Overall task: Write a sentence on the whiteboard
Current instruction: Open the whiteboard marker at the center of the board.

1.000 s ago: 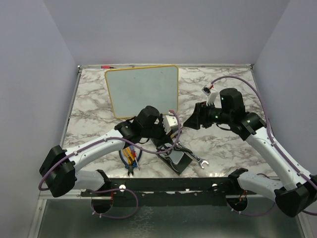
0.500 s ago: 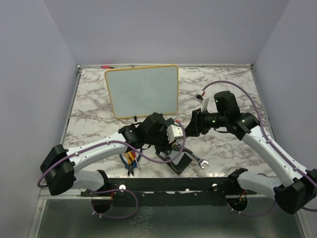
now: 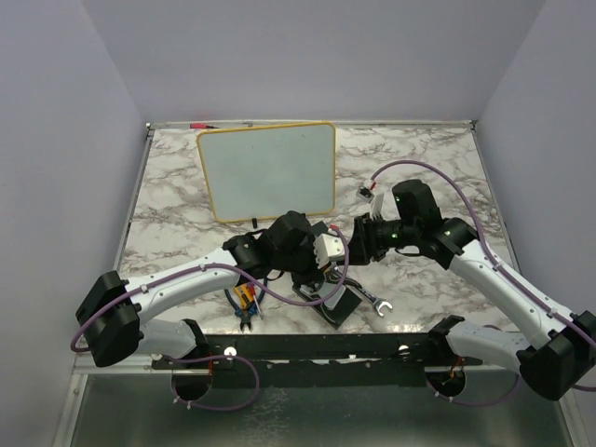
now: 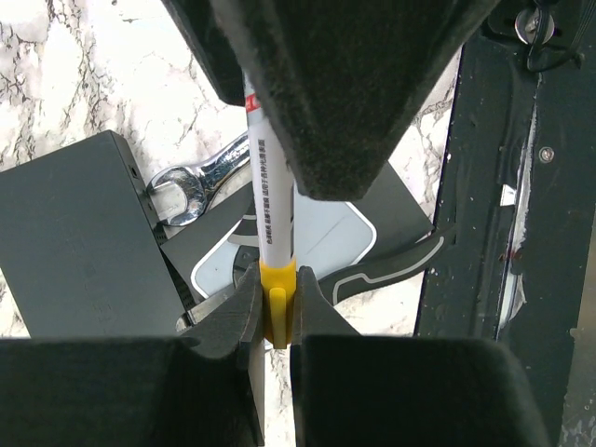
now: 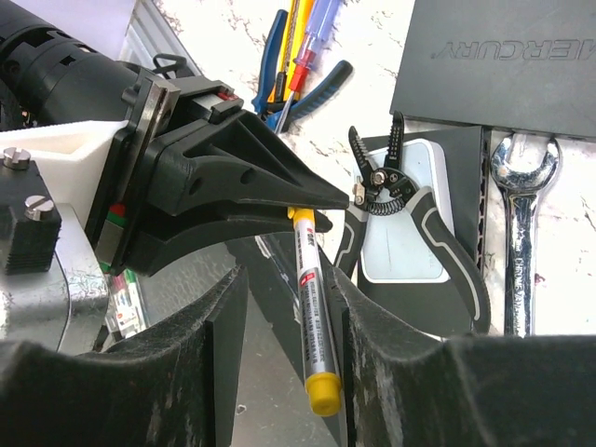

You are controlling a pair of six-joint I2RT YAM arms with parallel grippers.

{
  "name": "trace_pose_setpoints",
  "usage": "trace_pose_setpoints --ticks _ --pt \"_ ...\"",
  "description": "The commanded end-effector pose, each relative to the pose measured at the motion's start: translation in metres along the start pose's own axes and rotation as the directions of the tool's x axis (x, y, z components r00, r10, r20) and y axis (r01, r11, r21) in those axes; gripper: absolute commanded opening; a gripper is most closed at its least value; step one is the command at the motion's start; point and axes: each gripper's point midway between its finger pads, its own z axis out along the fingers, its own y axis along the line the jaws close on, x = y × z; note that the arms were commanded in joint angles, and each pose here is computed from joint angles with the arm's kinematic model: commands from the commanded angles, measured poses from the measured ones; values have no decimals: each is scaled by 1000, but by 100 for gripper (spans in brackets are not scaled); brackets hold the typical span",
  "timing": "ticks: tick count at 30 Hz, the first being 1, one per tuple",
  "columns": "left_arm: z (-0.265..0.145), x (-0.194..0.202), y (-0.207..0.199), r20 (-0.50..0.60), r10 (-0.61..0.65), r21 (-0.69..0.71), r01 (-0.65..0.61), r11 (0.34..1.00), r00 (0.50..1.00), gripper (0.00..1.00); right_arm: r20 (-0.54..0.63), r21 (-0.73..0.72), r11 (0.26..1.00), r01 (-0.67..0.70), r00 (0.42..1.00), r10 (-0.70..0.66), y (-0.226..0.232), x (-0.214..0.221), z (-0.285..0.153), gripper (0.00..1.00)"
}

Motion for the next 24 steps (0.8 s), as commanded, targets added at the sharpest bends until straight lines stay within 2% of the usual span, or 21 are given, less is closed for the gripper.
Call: trace_pose_setpoints --ticks 1,24 --pt "-2 -10 0 16 25 3 -25 1000 1000 0 16 -4 1000 12 1000 -12 0 -5 6 42" --pt "0 -4 -1 -8 37 9 -37 999 999 0 -95 17 999 47 994 -45 -3 13 13 29"
